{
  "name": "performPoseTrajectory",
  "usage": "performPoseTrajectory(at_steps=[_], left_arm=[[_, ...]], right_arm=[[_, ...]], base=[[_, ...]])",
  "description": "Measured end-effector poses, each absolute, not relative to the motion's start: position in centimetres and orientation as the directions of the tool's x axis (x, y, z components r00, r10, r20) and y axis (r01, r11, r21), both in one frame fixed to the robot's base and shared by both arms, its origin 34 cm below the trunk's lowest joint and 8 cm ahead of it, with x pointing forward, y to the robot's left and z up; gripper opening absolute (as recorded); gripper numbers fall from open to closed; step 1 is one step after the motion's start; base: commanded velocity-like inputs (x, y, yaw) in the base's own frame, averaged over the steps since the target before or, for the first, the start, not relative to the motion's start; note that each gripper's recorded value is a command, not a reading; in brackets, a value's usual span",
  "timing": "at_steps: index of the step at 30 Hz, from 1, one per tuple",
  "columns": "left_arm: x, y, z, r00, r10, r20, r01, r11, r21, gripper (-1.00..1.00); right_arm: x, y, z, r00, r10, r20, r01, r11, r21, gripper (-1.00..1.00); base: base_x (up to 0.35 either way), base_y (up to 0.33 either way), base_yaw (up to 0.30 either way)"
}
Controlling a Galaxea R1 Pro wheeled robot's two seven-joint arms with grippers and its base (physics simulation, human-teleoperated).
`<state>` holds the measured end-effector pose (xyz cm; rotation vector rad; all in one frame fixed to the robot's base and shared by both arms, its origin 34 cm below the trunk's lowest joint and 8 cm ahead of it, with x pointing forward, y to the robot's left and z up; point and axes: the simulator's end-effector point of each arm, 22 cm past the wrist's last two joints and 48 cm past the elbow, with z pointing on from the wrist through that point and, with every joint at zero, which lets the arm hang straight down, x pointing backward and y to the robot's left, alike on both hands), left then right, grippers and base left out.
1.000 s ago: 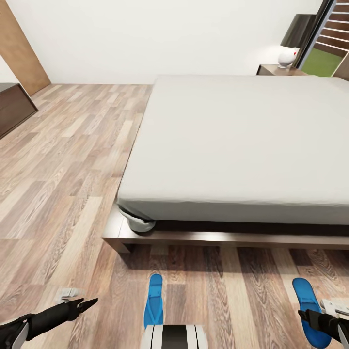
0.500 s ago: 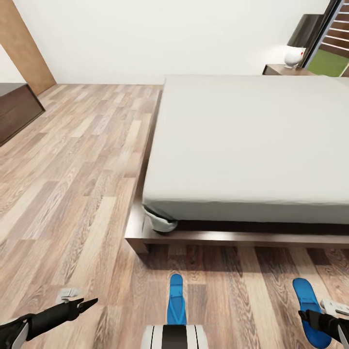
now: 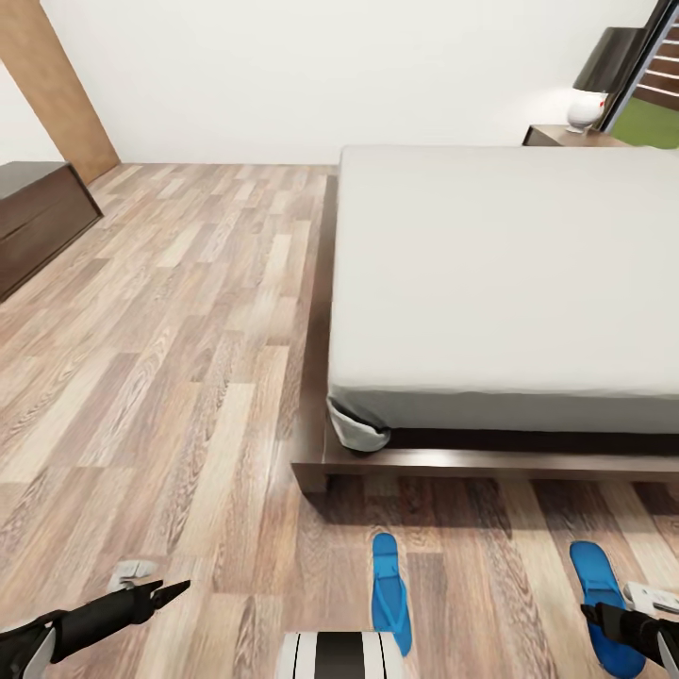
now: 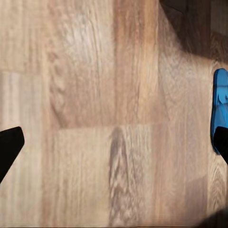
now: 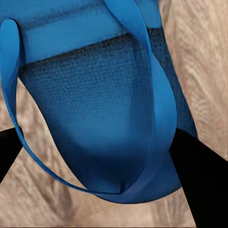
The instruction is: In the bedroom, move the book from the bed onto either nightstand, and place the two sandals side by side next to the bed.
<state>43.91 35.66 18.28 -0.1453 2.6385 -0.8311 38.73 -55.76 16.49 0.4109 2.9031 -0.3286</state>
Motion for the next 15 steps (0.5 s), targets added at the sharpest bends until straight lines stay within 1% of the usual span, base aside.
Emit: performPoseTrajectory(at_steps=[8, 12, 15], left_arm=[[43.90, 35.65, 18.29, -0.927, -0.205, -0.315, 0.013, 0.821, -0.571, 1.00], [43.91, 35.65, 18.30, -0.926, -0.205, -0.316, 0.013, 0.820, -0.572, 1.00], [43.91, 35.64, 18.31, -0.926, -0.205, -0.316, 0.013, 0.820, -0.572, 1.00]], right_arm=[[38.67, -55.72, 16.46, -0.944, 0.251, -0.216, 0.293, 0.937, -0.190, -1.00], [38.66, -55.73, 16.46, -0.944, 0.251, -0.216, 0.293, 0.937, -0.191, -1.00], [38.66, -55.76, 16.48, -0.944, 0.251, -0.216, 0.293, 0.937, -0.191, -1.00]], base=[[0.017, 0.314, 0.000], [0.118, 0.310, 0.000], [0.191, 0.278, 0.000]])
